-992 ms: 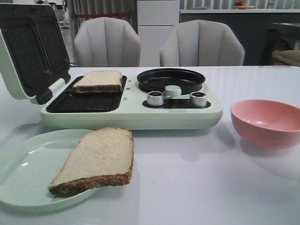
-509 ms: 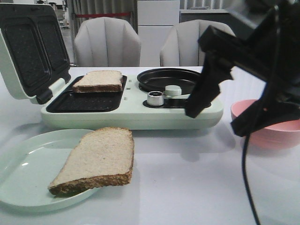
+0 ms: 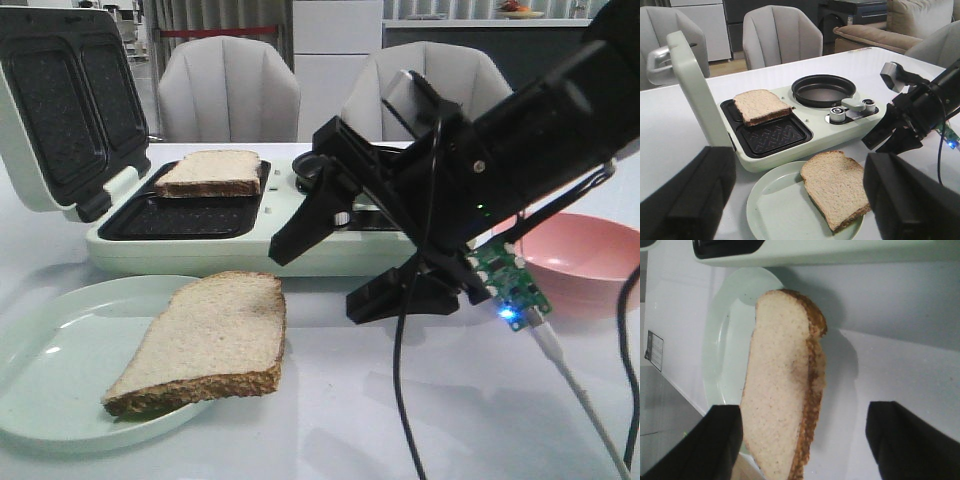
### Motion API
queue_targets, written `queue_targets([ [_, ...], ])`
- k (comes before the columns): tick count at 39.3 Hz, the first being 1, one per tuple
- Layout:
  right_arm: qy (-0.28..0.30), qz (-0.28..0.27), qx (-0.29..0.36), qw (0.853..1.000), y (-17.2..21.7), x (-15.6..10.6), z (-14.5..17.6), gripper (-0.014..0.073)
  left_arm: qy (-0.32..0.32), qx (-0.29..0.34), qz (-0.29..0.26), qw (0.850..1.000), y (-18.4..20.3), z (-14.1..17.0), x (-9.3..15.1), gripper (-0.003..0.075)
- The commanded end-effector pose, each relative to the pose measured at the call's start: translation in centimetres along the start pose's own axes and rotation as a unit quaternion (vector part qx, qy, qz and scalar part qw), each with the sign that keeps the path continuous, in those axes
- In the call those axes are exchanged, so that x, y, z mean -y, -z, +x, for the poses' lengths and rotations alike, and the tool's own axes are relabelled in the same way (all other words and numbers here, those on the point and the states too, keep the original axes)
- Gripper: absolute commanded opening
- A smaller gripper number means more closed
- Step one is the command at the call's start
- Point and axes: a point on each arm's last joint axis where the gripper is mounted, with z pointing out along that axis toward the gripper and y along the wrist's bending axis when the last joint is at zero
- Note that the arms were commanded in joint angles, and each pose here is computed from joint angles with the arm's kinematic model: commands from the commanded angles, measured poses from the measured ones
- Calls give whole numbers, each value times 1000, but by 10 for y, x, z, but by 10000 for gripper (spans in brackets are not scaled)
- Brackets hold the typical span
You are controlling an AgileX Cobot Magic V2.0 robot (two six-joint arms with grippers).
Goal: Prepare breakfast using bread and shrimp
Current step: 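Reach the right gripper to the second bread slice on the plate, then carry the second bread slice with the right gripper onto the first slice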
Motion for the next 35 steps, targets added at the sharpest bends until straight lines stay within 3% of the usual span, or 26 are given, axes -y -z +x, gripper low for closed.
queue_targets([
  [1,12,-54,24,998,-2,-19,-8,605,8,48,5,999,2,-16,0,582],
  [12,22,-58,1,998,-34,-22,-11,602,8,48,5,999,2,-16,0,582],
  [15,20,-56,1,998,-37,-21,-12,562,8,48,5,999,2,-16,0,582],
  [25,23,-56,2,998,-37,-21,-12,125,8,48,5,999,2,-16,0,582],
  [35,51,-78,22,995,-20,-40,-17,154,8,48,5,999,2,-16,0,582],
])
